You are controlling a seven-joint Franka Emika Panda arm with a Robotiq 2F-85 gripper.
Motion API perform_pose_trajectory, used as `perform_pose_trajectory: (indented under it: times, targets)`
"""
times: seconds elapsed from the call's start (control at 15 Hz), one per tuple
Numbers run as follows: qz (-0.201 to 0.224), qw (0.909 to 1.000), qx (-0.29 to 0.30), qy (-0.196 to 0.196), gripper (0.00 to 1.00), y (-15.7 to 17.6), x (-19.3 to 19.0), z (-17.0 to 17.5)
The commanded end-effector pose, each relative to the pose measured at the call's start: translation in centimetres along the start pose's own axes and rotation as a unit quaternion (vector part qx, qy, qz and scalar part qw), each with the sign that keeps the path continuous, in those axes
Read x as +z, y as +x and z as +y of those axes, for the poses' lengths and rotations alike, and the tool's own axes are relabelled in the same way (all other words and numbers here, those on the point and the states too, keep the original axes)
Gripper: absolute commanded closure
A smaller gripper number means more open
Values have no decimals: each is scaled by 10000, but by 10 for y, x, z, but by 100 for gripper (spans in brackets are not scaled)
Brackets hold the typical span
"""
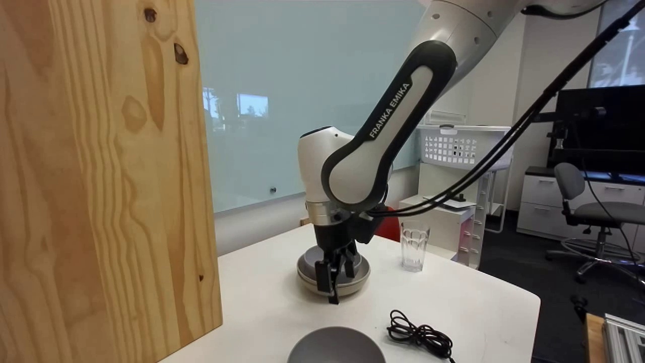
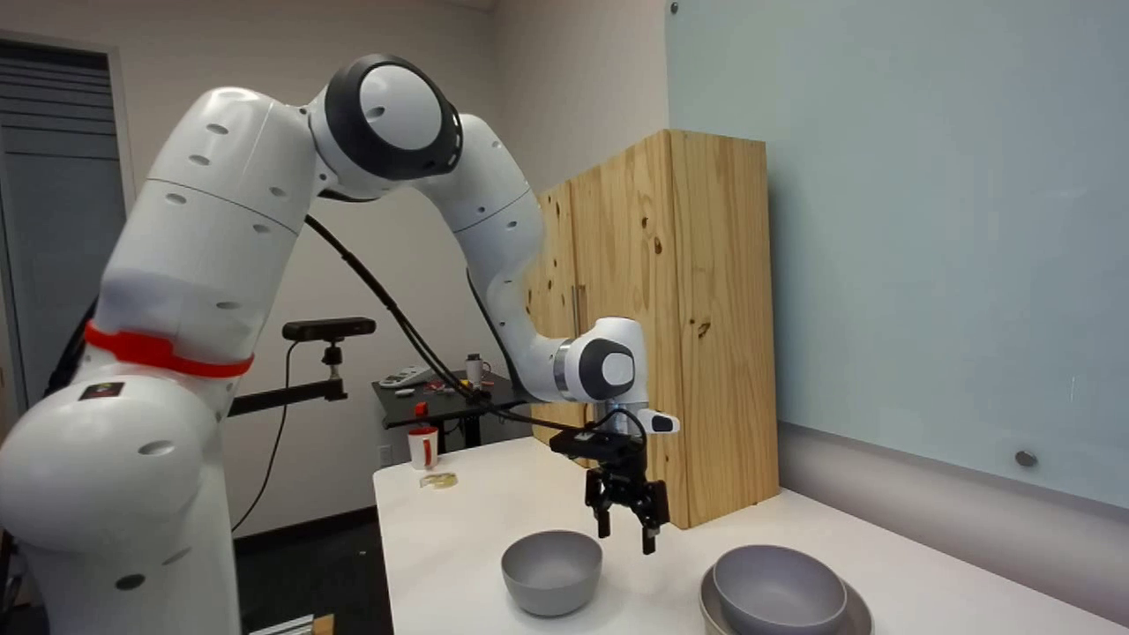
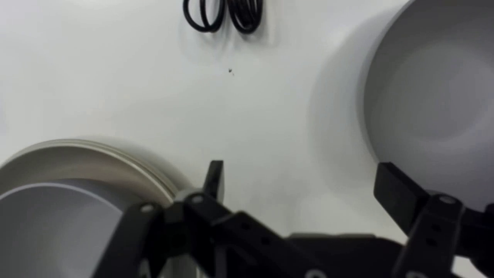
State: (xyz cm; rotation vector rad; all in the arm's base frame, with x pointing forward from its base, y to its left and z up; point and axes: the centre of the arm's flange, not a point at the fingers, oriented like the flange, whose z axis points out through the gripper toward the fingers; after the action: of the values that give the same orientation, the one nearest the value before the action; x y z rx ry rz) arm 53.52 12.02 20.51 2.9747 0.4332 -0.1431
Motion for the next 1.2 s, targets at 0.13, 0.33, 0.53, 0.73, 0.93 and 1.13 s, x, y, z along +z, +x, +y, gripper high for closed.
perform_pose_trajectory:
  times: [0.13,0.33,0.53,0.73,0.93,1.13]
  targets:
    - [-117,9998,143,24,0,7,-12,46]
    - [-96,9994,342,27,0,10,-20,78]
    - [37,9978,660,59,0,13,-26,117]
    - [130,9949,996,119,0,9,-31,163]
    - [183,9918,1252,160,0,-1,-34,201]
    - [56,9894,1440,206,0,-16,-50,235]
